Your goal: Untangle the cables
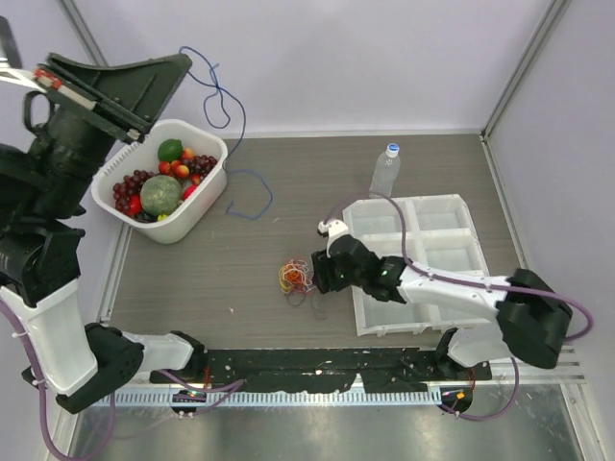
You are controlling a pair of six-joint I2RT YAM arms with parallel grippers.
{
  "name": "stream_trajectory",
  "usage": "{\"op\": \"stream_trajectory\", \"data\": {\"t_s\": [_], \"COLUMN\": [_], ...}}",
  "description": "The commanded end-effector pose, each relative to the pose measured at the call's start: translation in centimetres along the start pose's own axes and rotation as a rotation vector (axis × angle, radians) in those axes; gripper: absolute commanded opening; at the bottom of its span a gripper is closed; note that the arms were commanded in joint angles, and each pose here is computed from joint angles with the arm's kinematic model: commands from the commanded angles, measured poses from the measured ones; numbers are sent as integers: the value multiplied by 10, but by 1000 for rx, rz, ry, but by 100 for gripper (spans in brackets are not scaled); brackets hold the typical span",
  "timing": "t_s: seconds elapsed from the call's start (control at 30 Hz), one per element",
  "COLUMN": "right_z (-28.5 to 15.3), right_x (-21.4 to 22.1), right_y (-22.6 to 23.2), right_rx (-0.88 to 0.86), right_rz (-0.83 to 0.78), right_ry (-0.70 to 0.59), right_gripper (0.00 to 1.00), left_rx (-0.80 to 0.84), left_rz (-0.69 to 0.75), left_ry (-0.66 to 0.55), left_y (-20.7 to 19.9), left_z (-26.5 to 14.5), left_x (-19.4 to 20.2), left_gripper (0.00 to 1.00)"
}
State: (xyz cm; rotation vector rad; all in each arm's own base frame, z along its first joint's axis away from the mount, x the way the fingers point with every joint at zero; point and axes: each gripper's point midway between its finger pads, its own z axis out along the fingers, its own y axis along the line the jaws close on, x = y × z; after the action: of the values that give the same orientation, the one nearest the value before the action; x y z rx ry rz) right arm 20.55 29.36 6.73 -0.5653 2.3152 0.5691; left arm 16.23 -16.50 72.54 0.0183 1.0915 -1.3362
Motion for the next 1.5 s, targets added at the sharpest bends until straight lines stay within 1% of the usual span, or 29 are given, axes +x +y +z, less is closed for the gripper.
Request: {"op": "stream_trajectory", "data": {"t_s": [0.0, 0.03, 0.1, 0.2, 0.3, 0.37, 0.47, 0.53, 0.57, 0.6, 0.63, 0.67, 0.77, 0.93, 1.0, 1.07, 1.13, 1.23, 1.3, 1.33, 1.37, 1.4, 1.43, 1.47], "right_z": [-64, -74, -95, -131, -166, -184, -205, -210, -206, -211, -202, -204, -190, -177, -172, -168, -168, -164, -163, -162, -161, -162, -162, -164], "right_x": [-66, -71, -87, -121, -164, -194, -235, -254, -258, -267, -269, -273, -274, -268, -266, -265, -265, -262, -260, -259, -259, -259, -259, -259], "right_y": [3, 6, 11, 27, 47, 60, 82, 91, 93, 98, 100, 102, 110, 112, 112, 111, 111, 112, 114, 114, 113, 111, 109, 105], "right_rx": [54, 43, 23, -52, -130, -177, -263, -290, -291, -302, -294, -294, -300, -307, -306, -304, -309, -323, -334, -332, -328, -321, -312, -295], "right_rz": [6, 3, 14, 31, 56, 92, 147, 172, 170, 156, 148, 131, 92, 71, 78, 89, 108, 124, 122, 122, 123, 130, 134, 141], "right_ry": [-123, -123, -169, -268, -381, -466, -578, -616, -614, -630, -616, -616, -572, -552, -549, -550, -559, -557, -548, -546, -545, -551, -553, -565], "right_gripper": [61, 62, 65, 67, 68, 69, 69, 69, 69, 69, 68, 68, 65, 61, 52, 48, 38, 33, 25, 13, 8, 1, 1, 1], "left_rx": [-324, -382, -460, -510, -580, -646, -684, -720, -736, -745, -762, -778, -801, -779, -779, -765, -761, -763, -761, -757, -755, -750, -750, -752], "left_rz": [13, 12, 3, -48, -136, -194, -272, -316, -339, -359, -373, -386, -418, -442, -456, -476, -495, -494, -491, -491, -489, -483, -474, -464], "left_ry": [125, 161, 226, 352, 476, 514, 515, 523, 534, 545, 563, 580, 613, 609, 618, 623, 628, 619, 617, 616, 618, 622, 629, 628], "left_y": [93, 110, 135, 156, 178, 191, 202, 209, 213, 214, 217, 220, 223, 218, 219, 217, 218, 218, 218, 217, 217, 216, 217, 217], "left_z": [0, -5, -12, -21, -33, -45, -56, -64, -66, -69, -72, -74, -78, -73, -74, -73, -74, -75, -74, -74, -73, -73, -74, -75], "left_x": [49, 61, 83, 119, 157, 174, 190, 201, 207, 211, 217, 222, 230, 230, 234, 237, 241, 239, 239, 238, 238, 238, 239, 237], "left_gripper": [0, 0, 0, 0, 0, 0, 0, 0, 0, 0, 0, 0, 0, 0, 0, 0, 0, 0, 0, 0, 0, 0, 0, 4]}}
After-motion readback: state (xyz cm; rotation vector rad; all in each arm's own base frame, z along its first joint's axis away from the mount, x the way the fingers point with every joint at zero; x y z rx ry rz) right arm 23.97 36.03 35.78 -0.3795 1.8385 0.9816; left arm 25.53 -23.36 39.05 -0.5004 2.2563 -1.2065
